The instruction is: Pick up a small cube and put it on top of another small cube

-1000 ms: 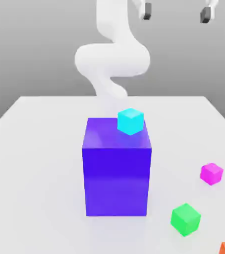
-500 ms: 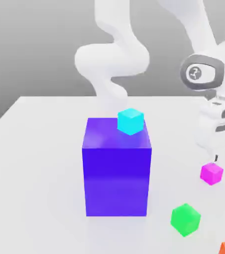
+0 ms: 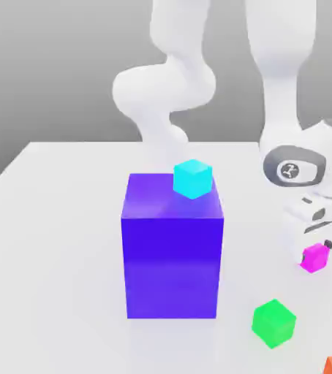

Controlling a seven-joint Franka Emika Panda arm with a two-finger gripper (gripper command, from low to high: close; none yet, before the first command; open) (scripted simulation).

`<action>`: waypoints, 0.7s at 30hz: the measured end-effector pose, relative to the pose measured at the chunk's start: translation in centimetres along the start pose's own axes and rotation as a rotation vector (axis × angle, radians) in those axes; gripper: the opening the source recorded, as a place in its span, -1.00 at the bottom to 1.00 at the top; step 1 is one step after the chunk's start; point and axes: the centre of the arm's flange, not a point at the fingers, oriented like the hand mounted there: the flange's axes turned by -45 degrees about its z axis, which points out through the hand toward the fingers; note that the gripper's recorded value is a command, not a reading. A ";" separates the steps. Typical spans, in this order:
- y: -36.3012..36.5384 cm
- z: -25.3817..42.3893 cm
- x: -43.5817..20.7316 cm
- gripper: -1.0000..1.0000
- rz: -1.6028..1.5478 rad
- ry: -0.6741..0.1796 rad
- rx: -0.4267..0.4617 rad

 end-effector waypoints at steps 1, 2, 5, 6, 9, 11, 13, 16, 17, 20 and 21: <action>0.0 0.0 0.0 -1.00 0.000 0.000 0.000; 0.0 0.0 0.0 -1.00 0.000 0.001 0.001; 0.0 0.1 0.0 -1.00 0.000 0.001 0.000; -0.1 -0.3 0.1 -1.00 0.001 0.002 0.003; -0.2 -2.1 0.3 -1.00 0.003 0.005 0.008; -0.3 -3.3 0.3 -1.00 0.003 0.007 0.010; -0.2 -4.4 0.3 -1.00 0.002 0.006 0.008; 0.0 -5.8 0.1 -1.00 -0.001 0.003 0.001; 0.7 -6.2 0.6 -1.00 0.015 0.002 -0.004; 6.2 -7.7 4.5 -1.00 0.142 0.001 -0.014; 8.8 -8.3 5.8 -1.00 0.196 0.000 -0.016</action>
